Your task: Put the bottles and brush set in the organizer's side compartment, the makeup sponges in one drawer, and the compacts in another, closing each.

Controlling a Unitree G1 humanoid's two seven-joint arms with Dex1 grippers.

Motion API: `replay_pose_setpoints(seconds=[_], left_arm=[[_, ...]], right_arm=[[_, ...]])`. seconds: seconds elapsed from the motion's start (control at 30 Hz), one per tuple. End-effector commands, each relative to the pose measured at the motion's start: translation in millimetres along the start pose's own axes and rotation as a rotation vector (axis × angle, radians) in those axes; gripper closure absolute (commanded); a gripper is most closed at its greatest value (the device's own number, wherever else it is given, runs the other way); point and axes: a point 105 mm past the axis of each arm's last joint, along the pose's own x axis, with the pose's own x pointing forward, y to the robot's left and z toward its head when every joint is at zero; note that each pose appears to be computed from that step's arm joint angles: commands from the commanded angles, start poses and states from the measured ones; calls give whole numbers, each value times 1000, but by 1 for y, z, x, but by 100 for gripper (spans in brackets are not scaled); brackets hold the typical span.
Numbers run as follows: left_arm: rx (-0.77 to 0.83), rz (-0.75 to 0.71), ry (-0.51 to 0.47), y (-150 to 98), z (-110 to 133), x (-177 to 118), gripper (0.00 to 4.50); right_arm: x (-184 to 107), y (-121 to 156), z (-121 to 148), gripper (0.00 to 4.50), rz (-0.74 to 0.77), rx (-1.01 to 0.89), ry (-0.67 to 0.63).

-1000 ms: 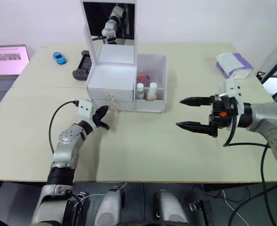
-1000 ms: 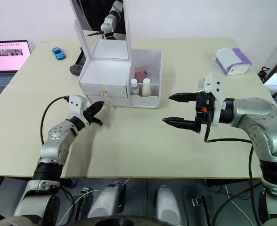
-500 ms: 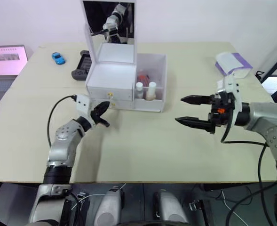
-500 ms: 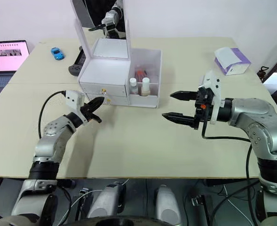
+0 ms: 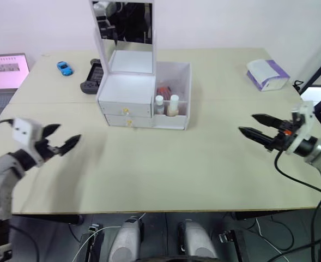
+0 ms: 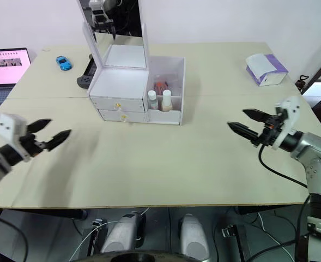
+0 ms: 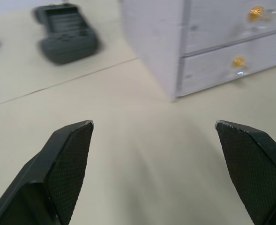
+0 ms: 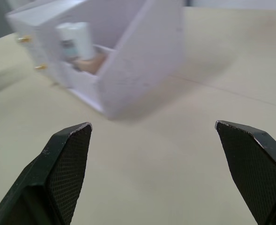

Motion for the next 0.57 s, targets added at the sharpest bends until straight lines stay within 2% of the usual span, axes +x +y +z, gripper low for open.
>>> replay_pose_setpoints(seconds=[0.03,0.1,0.17,0.27,0.3,0.43,0.57], left_arm=[[55,115,44,32,-5,-29,5],[52,172,76,45,-19,-44,5],[67,181,90,48,-25,-51,5],[160,250,159,53,-37,-60,5],[196,263,151,52,-38,-60,5],[173,160,150,28,-44,-56,5],[166,114,168,22,-49,-60,5]], right_arm=[[-16,-12,-4,0,-51,-49,-6],[-22,-18,-14,0,-80,-50,13],[-25,-21,-19,0,-96,-61,24],[-32,-27,-28,0,-141,-130,53],[-32,-27,-30,0,-141,-158,61],[-26,-19,-28,0,-100,-197,44],[-23,-19,-25,0,-94,-207,35]])
